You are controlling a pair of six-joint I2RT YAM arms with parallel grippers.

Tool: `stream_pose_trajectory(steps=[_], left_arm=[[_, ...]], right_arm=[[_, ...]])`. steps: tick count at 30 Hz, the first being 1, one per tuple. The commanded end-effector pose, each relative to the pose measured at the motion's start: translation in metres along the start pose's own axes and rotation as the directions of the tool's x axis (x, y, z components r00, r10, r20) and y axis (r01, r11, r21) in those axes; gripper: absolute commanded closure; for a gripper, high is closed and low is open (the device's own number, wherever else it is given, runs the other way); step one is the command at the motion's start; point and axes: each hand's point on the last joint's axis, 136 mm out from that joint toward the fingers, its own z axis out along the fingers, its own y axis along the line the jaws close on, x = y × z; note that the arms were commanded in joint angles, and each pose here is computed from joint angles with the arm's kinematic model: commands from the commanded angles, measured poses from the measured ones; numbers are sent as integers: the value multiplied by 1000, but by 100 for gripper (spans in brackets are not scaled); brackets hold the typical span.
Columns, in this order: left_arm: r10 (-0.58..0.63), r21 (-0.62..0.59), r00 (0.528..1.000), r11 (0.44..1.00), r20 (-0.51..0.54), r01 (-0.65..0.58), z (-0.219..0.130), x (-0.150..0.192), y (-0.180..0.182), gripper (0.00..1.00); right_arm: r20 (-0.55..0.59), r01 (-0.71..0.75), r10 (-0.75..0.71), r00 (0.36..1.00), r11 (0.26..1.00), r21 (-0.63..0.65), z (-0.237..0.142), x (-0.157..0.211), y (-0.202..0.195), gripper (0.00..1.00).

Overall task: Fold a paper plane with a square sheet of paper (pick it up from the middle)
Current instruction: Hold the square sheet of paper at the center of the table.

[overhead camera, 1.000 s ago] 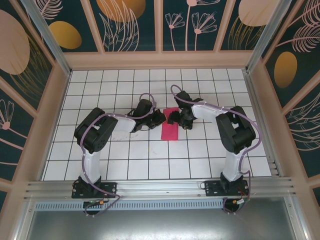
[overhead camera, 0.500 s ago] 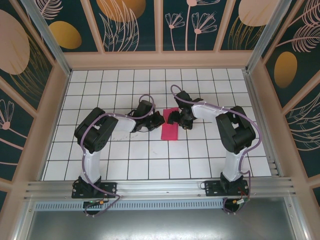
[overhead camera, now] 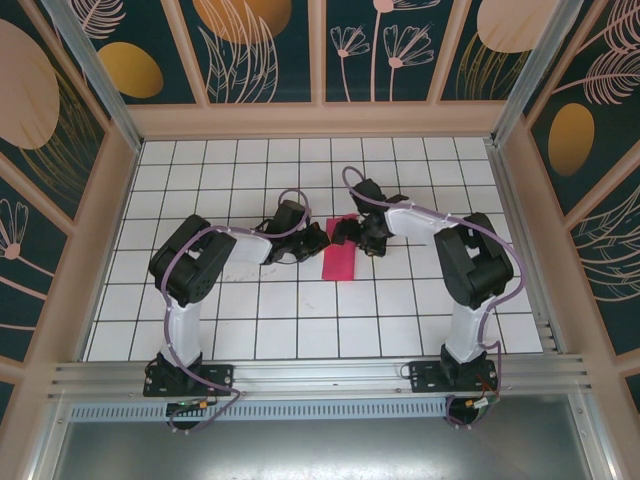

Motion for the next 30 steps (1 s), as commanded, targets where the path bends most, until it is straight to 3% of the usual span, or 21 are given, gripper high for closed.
stream_pose_trajectory(steps=[1,3,4,7,8,10,22,30], left_arm=[[-12,-110,999,994,-38,8,9,13,35,100],[-9,-112,999,994,-40,5,9,12,35,100],[-7,-112,999,994,-38,3,9,12,34,100],[-9,-113,999,994,-40,4,9,13,35,100],[-8,-114,999,994,-39,4,9,13,35,100],[-8,-113,999,994,-39,4,9,13,35,100],[-10,-108,999,994,-36,6,9,11,33,100],[-11,-106,999,994,-41,7,11,12,34,100]], right_arm=[[160,7,18,987,988,-153,-49,-38,20,9],[187,-10,56,981,970,-242,-67,-43,23,11],[196,-10,74,978,951,-308,-76,-44,27,20],[180,-20,120,976,880,-475,-89,-36,34,57],[159,-30,128,979,860,-510,-88,-31,35,74],[119,-47,134,984,834,-550,-83,-24,38,99],[-13,-96,109,994,798,-594,-46,2,34,100],[-50,-112,101,994,835,-539,-19,14,17,100]])
